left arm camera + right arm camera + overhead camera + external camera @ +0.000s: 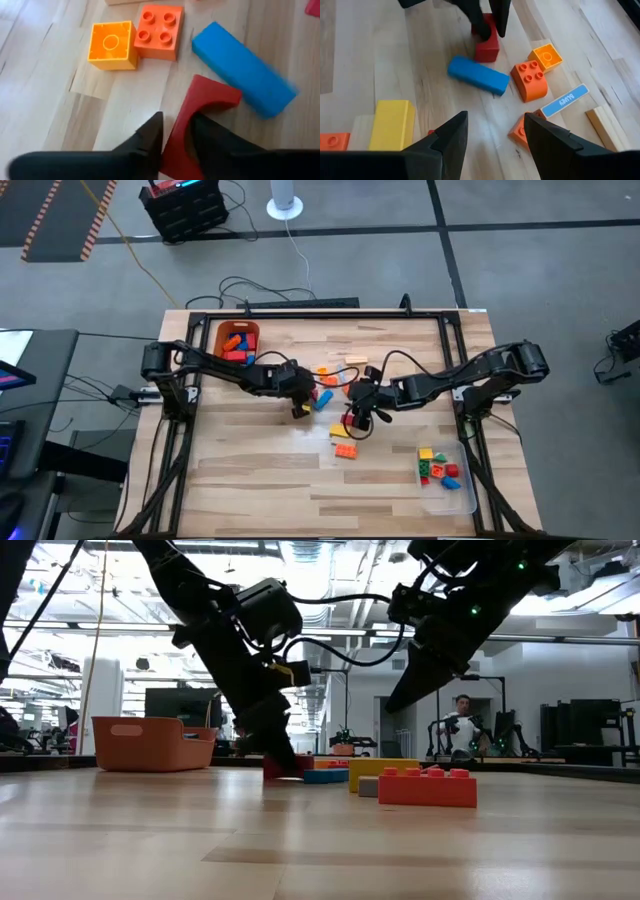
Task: Sort blocks by size
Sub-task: Put the large red wooden block into the orange bin, then put the small yellow game piece into the transparent bin
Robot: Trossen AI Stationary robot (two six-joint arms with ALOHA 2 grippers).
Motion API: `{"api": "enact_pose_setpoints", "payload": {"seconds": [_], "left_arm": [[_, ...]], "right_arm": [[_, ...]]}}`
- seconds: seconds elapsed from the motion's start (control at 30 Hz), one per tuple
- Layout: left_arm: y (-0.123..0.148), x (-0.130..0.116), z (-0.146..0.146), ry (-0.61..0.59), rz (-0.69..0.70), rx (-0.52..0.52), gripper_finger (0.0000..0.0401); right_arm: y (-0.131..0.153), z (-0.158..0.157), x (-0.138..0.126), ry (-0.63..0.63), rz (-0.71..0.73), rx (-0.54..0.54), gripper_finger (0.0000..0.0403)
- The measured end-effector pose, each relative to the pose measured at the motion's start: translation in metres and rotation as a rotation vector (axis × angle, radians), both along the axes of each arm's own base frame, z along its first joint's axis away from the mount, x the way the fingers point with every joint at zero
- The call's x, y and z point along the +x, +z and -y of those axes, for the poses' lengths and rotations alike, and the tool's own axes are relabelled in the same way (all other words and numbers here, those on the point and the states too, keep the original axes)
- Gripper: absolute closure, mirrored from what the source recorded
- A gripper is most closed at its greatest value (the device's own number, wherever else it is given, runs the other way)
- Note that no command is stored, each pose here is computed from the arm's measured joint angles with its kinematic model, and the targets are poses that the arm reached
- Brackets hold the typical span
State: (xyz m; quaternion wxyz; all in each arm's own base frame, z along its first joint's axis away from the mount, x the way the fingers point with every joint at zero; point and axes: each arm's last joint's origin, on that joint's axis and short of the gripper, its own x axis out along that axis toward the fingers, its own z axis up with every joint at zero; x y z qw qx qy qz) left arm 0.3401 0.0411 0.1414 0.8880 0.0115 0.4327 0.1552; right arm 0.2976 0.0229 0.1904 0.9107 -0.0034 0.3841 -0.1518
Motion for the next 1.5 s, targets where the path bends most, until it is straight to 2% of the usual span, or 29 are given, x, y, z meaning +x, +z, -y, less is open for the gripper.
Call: {"api": "enact_pose_setpoints", "payload": {"seconds": [0.17,0.3,0.4,0.47,0.57,0.63,0.73,0.87,1.03,1.3,1.4,1.5], "left_arm": [[0.002,0.001,0.001,-0.033,0.004,0.006,0.0367],[0.015,-0.011,0.003,-0.055,-0.056,0.013,0.037],[0.043,-0.029,0.002,-0.021,-0.064,0.063,0.0373],[0.069,-0.046,0.0,0.055,-0.07,0.163,0.0372],[0.095,-0.075,-0.004,0.234,-0.097,0.312,0.0367],[0.109,-0.095,-0.009,0.358,-0.097,0.355,0.0367],[0.118,-0.122,-0.021,0.51,-0.127,0.317,0.037],[0.103,-0.15,-0.032,0.616,-0.268,0.228,0.0367],[0.085,-0.167,-0.037,0.666,-0.394,0.203,0.033],[0.083,-0.168,-0.037,0.642,-0.424,0.203,0.0215],[0.084,-0.159,-0.036,0.594,-0.352,0.19,0.0186],[0.088,-0.14,-0.03,0.454,-0.203,0.115,0.0176]], "right_arm": [[0.001,-0.002,0.001,0.005,0.014,0.002,0.018],[0.001,-0.002,0.001,0.011,0.011,-0.004,0.018],[0.001,-0.002,0.001,0.017,0.008,-0.01,0.018],[0.001,-0.001,0.001,0.016,0.007,-0.018,0.018],[0.002,-0.001,0.002,0.015,0.017,-0.023,0.018],[0.003,-0.001,0.003,0.015,0.032,-0.022,0.018],[0.004,-0.001,0.003,0.015,0.045,-0.02,0.018],[0.003,-0.004,0.003,0.023,0.044,-0.02,0.018],[0.004,-0.006,0.004,0.034,0.058,-0.022,0.018],[0.006,-0.007,0.007,0.047,0.089,-0.032,0.018],[0.004,-0.004,0.007,0.041,0.076,-0.034,0.018],[0.005,0.01,0.008,0.01,0.077,-0.05,0.018]]}}
